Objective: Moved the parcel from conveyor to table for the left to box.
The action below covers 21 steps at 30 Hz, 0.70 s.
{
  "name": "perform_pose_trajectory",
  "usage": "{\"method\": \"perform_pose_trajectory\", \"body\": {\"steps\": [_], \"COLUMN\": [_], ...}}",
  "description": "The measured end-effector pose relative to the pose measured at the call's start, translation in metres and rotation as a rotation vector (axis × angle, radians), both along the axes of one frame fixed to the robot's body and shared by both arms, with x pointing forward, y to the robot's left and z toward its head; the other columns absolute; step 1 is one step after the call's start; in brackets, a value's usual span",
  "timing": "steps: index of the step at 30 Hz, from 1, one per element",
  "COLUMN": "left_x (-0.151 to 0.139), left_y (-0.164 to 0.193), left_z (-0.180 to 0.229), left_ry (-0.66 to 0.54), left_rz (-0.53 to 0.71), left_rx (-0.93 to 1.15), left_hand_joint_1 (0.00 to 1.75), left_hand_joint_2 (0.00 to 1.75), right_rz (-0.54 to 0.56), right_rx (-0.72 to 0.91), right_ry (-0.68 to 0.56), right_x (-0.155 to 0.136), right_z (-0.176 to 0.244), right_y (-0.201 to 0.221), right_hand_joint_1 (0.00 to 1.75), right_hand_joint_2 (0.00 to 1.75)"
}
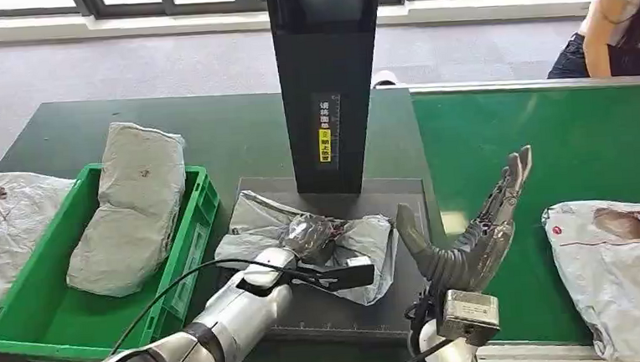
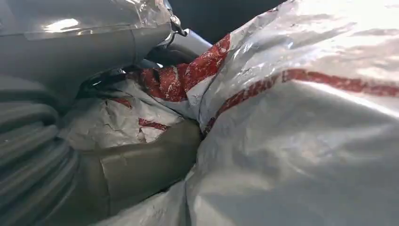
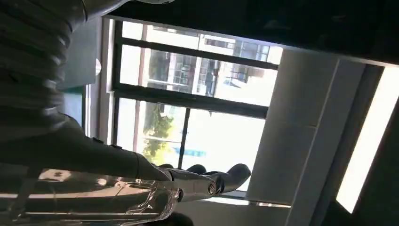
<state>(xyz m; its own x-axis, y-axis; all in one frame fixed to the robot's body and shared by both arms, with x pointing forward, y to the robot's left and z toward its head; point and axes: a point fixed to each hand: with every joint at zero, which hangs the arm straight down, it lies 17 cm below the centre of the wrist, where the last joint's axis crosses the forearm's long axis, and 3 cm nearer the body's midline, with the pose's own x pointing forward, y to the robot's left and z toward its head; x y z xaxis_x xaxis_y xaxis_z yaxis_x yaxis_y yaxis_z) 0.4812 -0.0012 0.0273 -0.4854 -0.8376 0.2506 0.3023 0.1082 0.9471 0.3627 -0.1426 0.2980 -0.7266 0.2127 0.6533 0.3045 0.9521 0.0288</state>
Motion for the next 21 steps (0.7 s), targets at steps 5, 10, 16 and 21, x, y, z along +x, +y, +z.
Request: {"method": "perform_pose_trajectory", "body": {"steps": [5,10,16,21], "left_x": [-0.0005,-0.0005,-0.0004,-0.0005], "left_y": [0.0,0.0002,0.0006,0.0006], "left_z": [-0.0001,-0.0002,-0.0004,-0.0004], "left_ry": [-0.003,-0.004,-0.004,-0.004], "left_rz": [0.001,0.001,0.002,0.002], "left_rx": [-0.003,-0.003,-0.002,-0.002], "left_hand_joint_1": [1.75,1.75,1.75,1.75], "left_hand_joint_2": [1.75,1.75,1.75,1.75], "right_rz": [-0.001,-0.002,-0.003,-0.004], "right_rx": [-0.001,-0.001,0.0,0.002], "right_ry": [0.0,0.0,0.0,-0.001], "right_x": [0.0001,0.0001,-0.0001,-0.0006], "right_z": [-0.0001,-0.0002,0.0,0.0005], "right_y": [-0.0003,-0.0005,-0.0011,-0.0014], "right_hand_joint_1": [0.0,0.0,0.0,0.0], "right_hand_joint_2": [1.75,1.75,1.75,1.75]}}
